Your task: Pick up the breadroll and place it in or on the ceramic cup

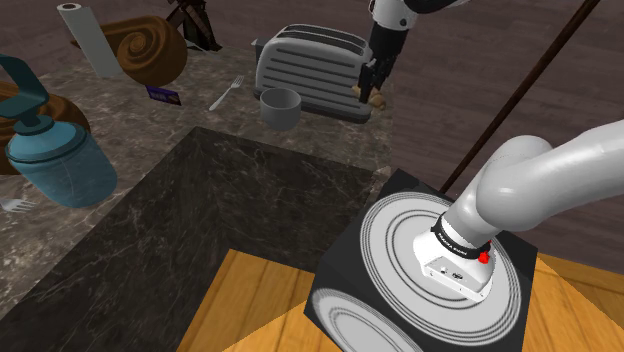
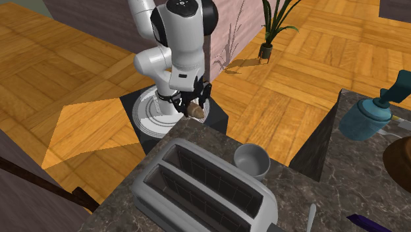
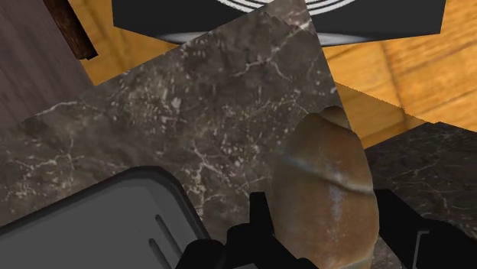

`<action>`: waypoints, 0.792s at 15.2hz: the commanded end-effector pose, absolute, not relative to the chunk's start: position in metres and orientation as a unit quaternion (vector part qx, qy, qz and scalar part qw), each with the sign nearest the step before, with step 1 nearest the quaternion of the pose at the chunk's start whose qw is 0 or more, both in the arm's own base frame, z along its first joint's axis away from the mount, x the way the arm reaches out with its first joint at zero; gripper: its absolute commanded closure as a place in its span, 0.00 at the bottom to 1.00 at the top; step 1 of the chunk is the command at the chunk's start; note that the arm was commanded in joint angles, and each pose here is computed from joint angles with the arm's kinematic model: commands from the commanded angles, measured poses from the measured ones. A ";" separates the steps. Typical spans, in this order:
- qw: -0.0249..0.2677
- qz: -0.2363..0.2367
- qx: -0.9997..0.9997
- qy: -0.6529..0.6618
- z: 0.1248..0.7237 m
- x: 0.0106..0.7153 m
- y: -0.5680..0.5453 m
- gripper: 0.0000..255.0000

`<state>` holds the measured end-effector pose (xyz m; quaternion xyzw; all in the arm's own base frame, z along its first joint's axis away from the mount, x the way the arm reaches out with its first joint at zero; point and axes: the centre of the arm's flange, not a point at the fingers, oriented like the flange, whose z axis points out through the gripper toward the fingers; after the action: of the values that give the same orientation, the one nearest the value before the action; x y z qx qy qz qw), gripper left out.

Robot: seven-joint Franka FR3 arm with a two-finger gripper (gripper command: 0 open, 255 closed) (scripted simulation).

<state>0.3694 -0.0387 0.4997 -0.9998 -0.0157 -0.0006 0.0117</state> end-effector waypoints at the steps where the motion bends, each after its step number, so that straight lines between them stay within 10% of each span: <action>1: 0.012 -0.001 -1.000 -0.016 0.504 0.382 -0.034 1.00; 12: 0.012 -0.001 -1.000 -0.016 0.509 0.521 0.010 1.00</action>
<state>0.5087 0.0065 0.5128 -0.9998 -0.0161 -0.0004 0.0115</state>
